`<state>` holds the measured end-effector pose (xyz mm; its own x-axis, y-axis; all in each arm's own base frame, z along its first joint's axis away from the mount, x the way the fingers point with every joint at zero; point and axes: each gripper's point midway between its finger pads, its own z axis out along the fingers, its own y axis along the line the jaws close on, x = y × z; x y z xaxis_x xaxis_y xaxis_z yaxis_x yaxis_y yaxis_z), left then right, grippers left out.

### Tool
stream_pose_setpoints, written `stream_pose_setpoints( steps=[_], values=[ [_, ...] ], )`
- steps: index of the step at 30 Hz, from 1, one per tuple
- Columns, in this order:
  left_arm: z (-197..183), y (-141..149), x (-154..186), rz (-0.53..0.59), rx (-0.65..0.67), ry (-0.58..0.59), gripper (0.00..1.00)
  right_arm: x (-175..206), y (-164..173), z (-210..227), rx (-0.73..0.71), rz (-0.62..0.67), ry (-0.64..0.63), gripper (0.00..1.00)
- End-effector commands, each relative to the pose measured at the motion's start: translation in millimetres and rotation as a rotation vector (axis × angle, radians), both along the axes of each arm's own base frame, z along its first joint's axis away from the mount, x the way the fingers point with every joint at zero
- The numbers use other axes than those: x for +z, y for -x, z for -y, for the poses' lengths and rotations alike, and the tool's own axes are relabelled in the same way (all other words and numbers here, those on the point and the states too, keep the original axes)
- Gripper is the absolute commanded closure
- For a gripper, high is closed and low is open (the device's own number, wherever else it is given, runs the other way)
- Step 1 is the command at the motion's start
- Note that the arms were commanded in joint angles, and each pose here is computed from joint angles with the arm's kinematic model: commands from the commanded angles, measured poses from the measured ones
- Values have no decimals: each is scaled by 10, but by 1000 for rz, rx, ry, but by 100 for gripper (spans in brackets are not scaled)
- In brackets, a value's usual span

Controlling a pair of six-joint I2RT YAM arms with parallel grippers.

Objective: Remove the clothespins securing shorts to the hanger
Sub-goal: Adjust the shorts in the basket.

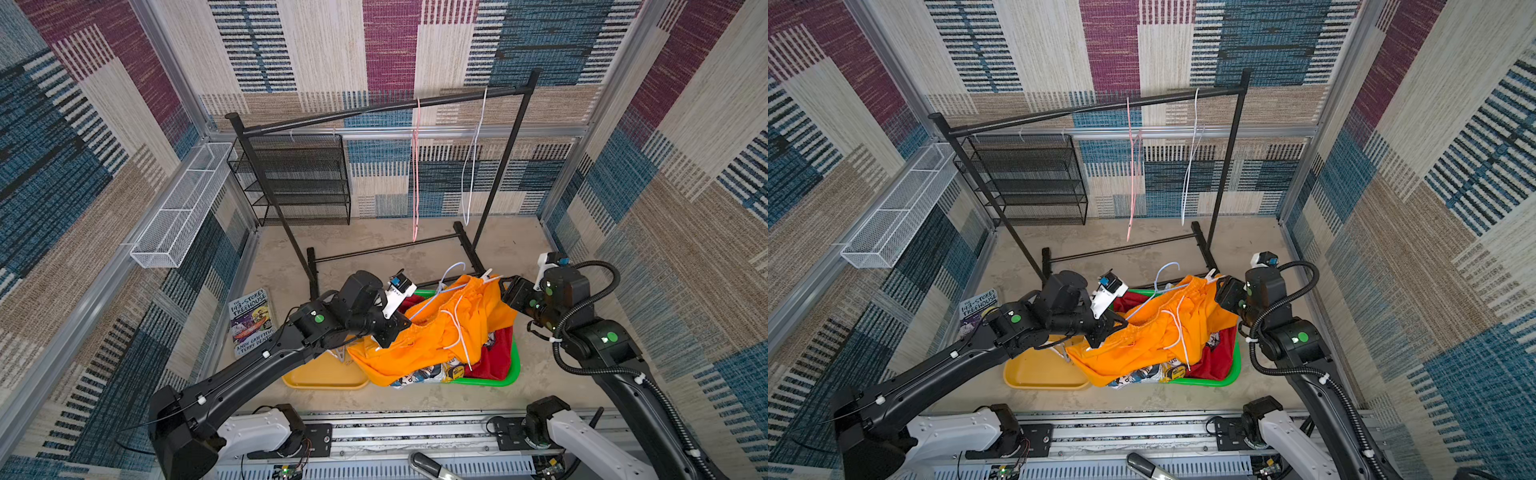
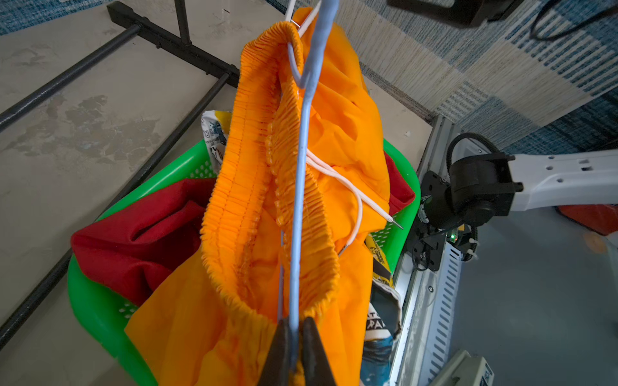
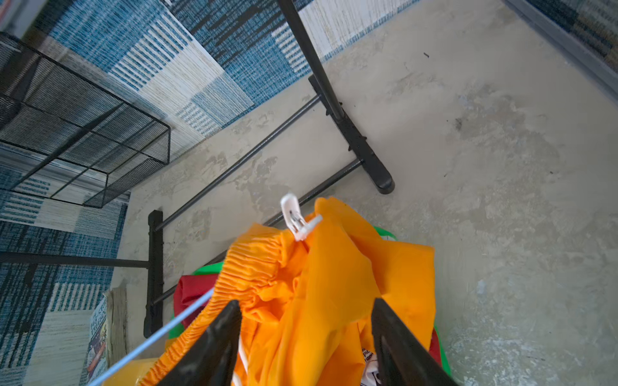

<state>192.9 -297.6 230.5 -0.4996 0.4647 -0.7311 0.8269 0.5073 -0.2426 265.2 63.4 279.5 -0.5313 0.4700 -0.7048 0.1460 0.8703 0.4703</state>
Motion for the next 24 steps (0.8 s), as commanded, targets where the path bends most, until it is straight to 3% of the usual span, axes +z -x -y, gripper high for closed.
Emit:
stream_pose_setpoints(
  steps=[1,12,17,24],
  values=[
    [56,-10,-118,55,0,-46,100,97,21,106,-37,19,43,36],
    [340,211,-937,55,-99,-290,100,498,-4,287,-127,125,73,35],
    [414,159,-1258,30,-101,-389,100,629,-14,299,-132,164,71,34],
    [530,14,-1429,48,-112,-455,100,558,-64,256,-113,151,77,33]
  ],
)
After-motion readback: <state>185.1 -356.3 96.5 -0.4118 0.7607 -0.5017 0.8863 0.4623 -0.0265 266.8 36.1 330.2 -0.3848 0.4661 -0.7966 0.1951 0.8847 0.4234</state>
